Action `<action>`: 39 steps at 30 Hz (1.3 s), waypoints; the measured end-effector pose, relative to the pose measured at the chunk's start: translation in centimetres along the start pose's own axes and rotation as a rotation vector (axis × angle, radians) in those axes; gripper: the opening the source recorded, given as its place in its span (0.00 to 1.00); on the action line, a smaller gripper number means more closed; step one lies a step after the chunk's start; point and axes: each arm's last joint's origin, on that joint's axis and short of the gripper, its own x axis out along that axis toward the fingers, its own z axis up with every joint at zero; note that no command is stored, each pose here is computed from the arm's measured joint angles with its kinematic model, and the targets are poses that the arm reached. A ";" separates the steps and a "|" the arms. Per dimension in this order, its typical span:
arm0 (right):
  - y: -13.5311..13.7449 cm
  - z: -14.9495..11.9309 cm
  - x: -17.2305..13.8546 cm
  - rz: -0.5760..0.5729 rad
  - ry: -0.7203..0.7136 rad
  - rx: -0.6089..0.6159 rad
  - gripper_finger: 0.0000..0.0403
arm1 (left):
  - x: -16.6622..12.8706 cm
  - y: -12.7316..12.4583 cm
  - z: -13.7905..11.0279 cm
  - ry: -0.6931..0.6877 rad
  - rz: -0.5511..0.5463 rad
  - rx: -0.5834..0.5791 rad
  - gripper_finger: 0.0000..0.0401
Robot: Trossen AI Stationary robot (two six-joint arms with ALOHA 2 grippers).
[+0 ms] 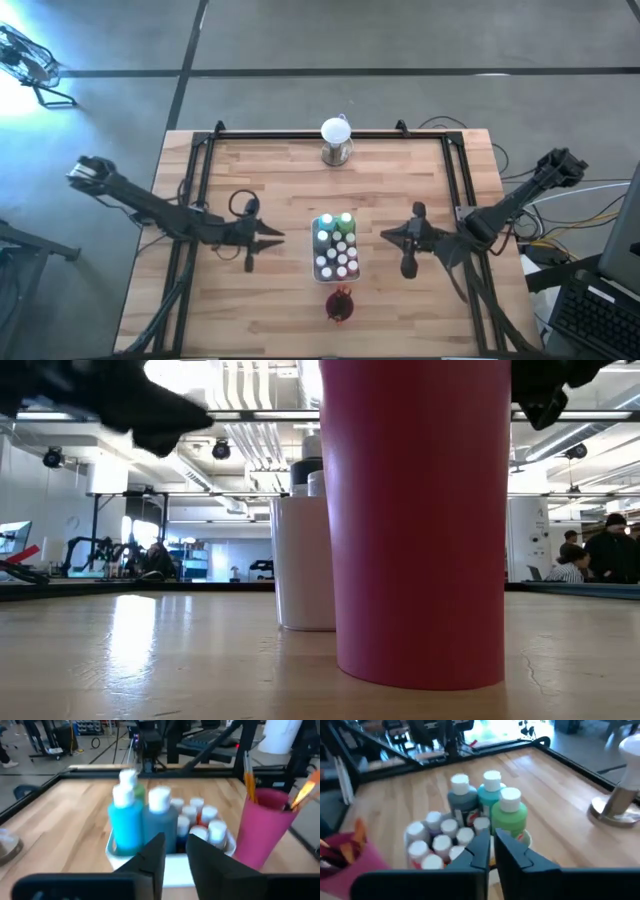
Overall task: Pick & Place Paint Supplies
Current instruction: Return to Home Position
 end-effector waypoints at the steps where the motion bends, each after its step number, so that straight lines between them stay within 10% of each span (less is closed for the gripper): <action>1: -0.2 -0.1 0.2 0.005 0.012 -0.024 0.05 | -0.4 0.3 -0.6 0.005 0.002 -0.001 0.20; 17: -3.6 -2.8 1.0 0.113 0.001 -0.220 0.02 | -4.1 3.3 -6.9 -0.016 0.049 0.035 0.01; 39: -10.5 -5.6 -1.3 0.243 -0.375 -0.307 0.02 | -4.4 5.2 -7.5 -0.001 0.014 0.146 0.01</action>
